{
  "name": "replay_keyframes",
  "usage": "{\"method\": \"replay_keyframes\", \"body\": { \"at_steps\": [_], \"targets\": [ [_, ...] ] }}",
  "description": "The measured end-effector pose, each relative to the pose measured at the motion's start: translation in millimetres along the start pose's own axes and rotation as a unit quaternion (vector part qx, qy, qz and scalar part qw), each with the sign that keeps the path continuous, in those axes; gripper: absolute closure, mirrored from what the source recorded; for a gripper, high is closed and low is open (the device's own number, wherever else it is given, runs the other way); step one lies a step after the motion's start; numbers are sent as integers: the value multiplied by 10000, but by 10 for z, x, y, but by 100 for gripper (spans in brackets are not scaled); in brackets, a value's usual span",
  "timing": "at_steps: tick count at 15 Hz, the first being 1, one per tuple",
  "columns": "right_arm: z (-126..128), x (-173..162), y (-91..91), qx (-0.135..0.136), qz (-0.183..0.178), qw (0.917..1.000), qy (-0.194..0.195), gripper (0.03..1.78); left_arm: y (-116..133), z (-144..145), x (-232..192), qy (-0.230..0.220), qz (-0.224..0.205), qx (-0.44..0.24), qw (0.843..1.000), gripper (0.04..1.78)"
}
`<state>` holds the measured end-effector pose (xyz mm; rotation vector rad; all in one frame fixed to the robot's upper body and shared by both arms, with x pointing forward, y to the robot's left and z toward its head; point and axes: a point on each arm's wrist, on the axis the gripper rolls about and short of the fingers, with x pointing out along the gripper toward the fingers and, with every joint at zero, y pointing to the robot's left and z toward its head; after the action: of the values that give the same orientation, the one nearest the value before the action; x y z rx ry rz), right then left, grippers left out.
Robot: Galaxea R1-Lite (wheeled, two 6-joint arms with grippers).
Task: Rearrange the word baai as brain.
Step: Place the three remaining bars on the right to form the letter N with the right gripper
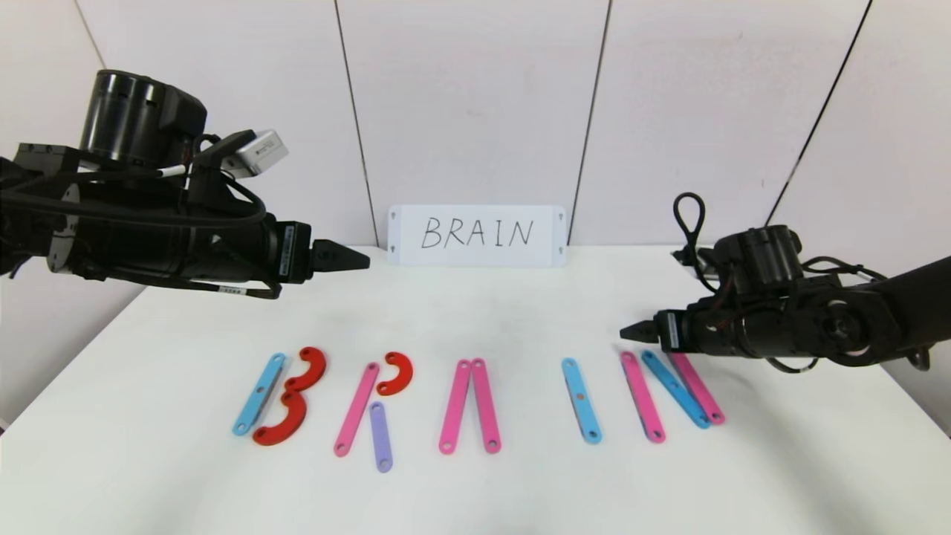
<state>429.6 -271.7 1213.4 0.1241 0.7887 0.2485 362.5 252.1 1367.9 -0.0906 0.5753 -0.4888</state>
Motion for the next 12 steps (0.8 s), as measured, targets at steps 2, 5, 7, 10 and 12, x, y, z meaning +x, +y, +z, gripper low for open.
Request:
{"method": "replay_keyframes", "body": {
  "at_steps": [2, 5, 7, 10, 12],
  "targets": [
    [-6, -71, 101, -101, 114, 9999, -36, 7, 2, 1, -2, -3, 3, 3, 10000, 8],
    [-100, -101, 249, -240, 271, 9993, 84, 7, 1, 1, -2, -5, 1, 4, 10000, 8],
    [-139, -97, 284, -275, 307, 9990, 145, 7, 2, 2, -2, -9, 3, 2, 10000, 8],
    [-166, -91, 295, -287, 320, 9989, 190, 7, 1, 2, -2, -9, 0, 3, 10000, 8],
    [-181, -76, 293, -281, 313, 9989, 226, 7, 1, 1, -2, -7, 1, 5, 10000, 8]
  ]
}}
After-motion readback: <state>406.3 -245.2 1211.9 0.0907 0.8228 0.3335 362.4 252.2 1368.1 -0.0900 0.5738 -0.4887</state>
